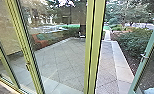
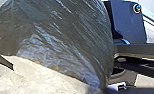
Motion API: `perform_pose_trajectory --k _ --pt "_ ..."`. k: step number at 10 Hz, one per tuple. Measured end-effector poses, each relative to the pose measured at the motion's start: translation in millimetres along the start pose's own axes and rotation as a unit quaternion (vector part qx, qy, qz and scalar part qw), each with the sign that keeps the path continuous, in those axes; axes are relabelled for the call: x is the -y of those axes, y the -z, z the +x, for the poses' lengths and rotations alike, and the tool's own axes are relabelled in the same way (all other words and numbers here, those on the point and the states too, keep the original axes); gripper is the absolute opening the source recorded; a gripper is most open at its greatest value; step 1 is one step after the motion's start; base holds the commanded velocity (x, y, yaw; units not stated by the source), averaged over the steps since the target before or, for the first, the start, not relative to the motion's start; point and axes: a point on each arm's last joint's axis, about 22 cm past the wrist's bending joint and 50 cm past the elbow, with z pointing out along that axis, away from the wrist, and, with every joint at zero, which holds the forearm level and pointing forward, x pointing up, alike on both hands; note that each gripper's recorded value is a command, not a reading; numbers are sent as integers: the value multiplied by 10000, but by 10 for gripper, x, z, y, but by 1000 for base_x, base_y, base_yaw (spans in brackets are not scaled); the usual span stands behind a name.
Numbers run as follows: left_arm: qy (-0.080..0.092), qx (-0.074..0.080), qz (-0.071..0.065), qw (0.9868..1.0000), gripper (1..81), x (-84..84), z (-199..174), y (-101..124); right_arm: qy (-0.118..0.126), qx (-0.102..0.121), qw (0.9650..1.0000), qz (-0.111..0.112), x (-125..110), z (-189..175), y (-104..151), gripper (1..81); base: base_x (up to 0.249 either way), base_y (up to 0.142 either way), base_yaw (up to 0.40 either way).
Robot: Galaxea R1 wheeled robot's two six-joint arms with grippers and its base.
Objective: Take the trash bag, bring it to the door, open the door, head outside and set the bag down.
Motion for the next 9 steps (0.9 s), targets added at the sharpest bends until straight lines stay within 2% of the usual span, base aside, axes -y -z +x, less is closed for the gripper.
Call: perform_pose_trajectory --k 3,5,9 --pt "-4 -7 -48 10000 10 -79 5 -21 128 -35 9997 -223 -15 27 -57 811 0 0 0" --pt "-13 0 -55 10000 10 -87 2 -22 212 -23 9996 -166 116 9 -97 811 0 0 0" --pt "-51 6 -59 10000 10 -90 -1 -23 255 5 9995 -164 123 -35 -101 811 0 0 -116"
